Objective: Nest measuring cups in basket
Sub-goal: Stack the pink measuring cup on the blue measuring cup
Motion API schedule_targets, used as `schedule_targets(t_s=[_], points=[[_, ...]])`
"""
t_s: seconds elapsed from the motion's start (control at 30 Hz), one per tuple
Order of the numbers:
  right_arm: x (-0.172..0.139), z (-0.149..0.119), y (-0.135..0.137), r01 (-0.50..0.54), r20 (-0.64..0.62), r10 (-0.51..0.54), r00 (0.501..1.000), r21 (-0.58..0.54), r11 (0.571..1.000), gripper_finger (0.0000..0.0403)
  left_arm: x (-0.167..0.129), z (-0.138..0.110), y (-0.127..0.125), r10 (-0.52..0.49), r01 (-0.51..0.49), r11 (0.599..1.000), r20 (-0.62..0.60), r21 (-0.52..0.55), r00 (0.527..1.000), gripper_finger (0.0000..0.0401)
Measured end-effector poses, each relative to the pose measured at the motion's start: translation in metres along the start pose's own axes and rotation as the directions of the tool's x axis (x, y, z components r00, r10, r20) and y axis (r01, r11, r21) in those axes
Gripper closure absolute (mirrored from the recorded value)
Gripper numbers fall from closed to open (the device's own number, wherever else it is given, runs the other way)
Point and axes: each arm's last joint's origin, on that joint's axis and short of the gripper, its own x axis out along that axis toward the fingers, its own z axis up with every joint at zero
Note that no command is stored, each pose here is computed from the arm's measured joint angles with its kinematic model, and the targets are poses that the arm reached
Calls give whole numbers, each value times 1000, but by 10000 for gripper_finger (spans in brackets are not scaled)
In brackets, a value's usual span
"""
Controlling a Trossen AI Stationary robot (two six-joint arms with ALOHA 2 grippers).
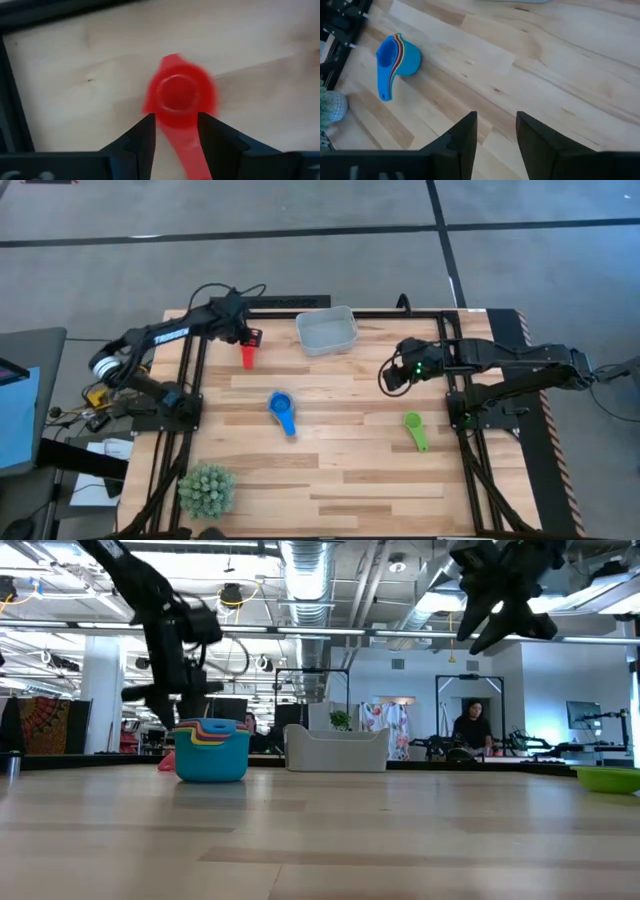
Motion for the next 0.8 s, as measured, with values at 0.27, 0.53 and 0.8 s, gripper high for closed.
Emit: schedule_targets(t_s=[0.27,0.53,0.8], points=[[0,-2,0,5,-11,-5,1000,39,999,249,42,1,12,64,-65,998,-101,-9,993,269],[0,1,-2,14,0,-14,1000,61,998,270,52,0,10,51,-52,999,-115,-3,992,322],[1,10,-8,33,24,-34,999,32,999,307,32,-3,5,-23,9,994,-129,-109,991,385]])
